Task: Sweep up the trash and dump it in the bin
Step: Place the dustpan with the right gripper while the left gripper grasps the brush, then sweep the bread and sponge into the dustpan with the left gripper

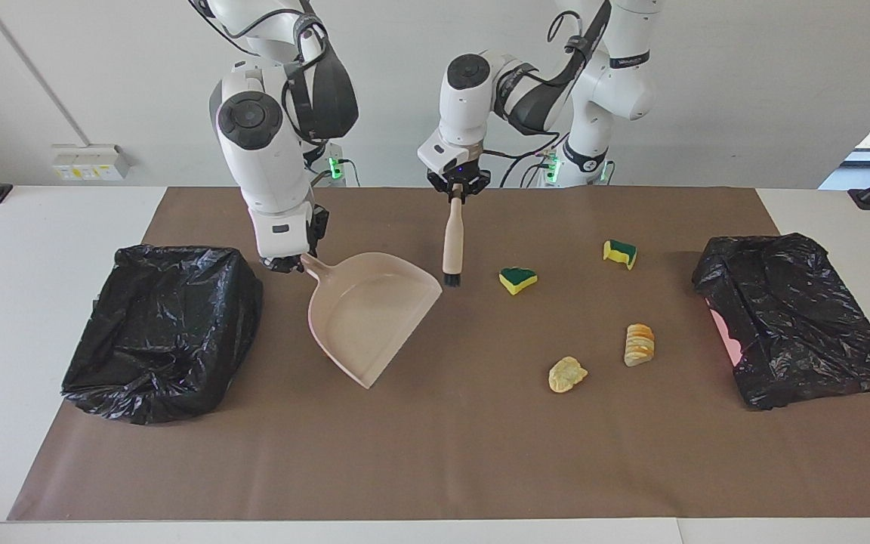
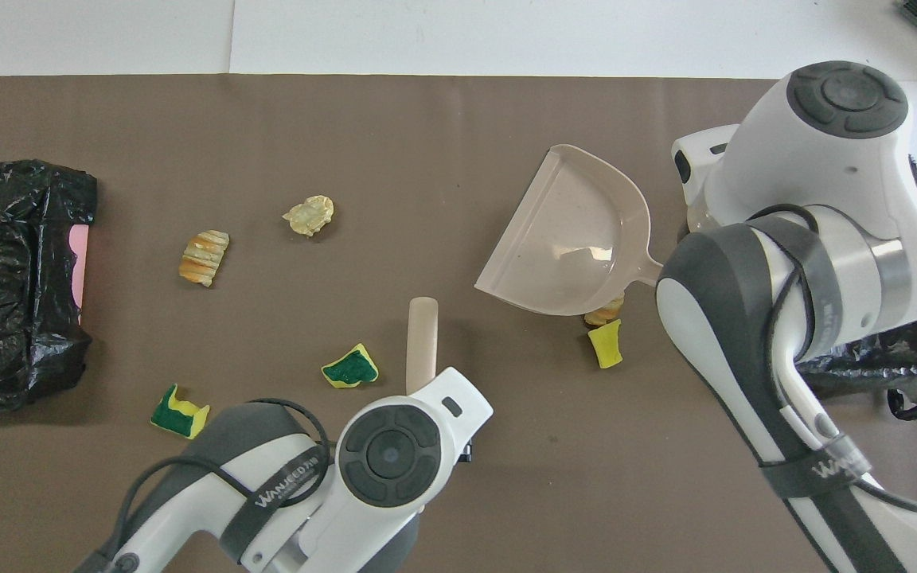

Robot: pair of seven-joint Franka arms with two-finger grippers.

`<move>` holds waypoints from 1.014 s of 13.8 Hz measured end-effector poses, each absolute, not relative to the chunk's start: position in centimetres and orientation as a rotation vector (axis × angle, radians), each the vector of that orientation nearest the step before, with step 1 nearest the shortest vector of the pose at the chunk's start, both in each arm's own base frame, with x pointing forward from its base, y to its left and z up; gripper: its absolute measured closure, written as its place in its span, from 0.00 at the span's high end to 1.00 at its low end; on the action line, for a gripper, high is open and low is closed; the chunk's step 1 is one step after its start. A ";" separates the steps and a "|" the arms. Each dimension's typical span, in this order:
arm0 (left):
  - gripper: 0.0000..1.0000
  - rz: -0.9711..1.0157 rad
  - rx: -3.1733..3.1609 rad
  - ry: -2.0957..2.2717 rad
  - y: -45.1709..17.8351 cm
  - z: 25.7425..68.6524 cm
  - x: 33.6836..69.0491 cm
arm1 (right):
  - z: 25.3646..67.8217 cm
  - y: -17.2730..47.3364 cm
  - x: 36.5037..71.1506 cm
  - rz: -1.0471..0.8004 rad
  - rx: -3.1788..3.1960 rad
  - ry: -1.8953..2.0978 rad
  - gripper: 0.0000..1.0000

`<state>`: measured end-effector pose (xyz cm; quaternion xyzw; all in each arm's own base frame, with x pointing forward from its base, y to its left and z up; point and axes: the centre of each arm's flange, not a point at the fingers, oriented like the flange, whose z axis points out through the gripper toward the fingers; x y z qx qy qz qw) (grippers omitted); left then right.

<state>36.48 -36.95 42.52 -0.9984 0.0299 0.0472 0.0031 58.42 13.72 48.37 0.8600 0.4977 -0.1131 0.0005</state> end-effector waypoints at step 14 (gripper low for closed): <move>0.26 0.100 -3.005 -0.162 -4.0 40.0 56.1 | 36.2 27.2 51.9 -0.322 2.491 1.793 0.31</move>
